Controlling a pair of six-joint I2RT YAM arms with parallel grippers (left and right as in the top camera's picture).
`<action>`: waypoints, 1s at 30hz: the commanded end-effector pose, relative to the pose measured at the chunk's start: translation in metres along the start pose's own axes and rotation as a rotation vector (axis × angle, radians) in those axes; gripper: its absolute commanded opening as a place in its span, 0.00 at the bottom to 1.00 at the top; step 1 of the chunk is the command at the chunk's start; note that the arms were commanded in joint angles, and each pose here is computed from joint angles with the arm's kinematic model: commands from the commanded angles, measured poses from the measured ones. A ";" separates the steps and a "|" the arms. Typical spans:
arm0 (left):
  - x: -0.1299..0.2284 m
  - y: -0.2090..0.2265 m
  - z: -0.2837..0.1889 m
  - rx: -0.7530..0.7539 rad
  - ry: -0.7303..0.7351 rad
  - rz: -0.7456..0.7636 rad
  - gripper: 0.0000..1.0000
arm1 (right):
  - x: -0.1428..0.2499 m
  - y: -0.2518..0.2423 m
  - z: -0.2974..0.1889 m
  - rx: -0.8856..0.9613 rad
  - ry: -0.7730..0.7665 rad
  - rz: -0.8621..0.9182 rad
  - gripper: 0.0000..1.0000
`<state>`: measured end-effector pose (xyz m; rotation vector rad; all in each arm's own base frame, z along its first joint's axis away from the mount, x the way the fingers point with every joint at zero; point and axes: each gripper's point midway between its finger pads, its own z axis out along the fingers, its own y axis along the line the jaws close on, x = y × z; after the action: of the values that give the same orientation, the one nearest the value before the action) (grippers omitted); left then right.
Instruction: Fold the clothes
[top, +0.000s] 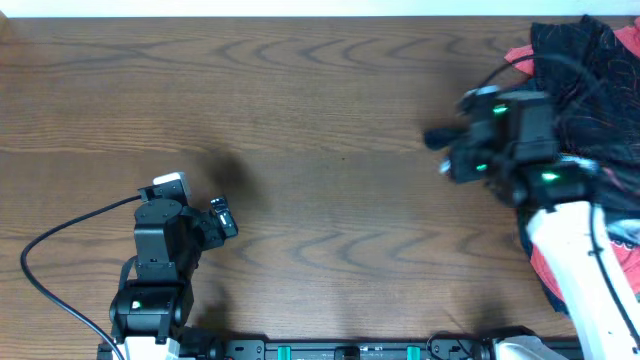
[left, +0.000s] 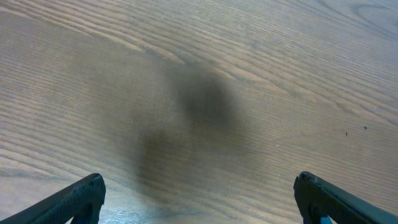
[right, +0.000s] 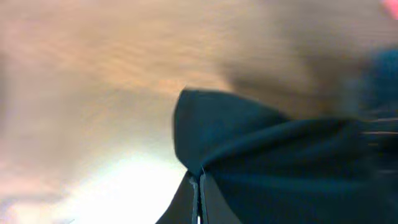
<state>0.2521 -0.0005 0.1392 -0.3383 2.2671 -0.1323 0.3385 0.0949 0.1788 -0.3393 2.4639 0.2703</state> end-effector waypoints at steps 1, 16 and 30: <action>-0.010 -0.001 -0.004 0.003 -0.027 -0.014 0.98 | 0.017 0.077 0.016 -0.248 0.057 -0.108 0.01; -0.023 -0.007 -0.005 0.029 -0.079 -0.028 0.98 | -0.011 0.194 0.065 -0.217 -0.156 -0.269 0.99; 0.023 -0.077 0.027 0.316 0.253 -0.342 0.98 | 0.008 0.001 0.002 0.164 -0.004 0.133 0.99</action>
<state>0.2738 -0.0510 0.1319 -0.5073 2.2861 -0.5616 0.3326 0.1205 0.1688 -0.2172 2.4726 0.1624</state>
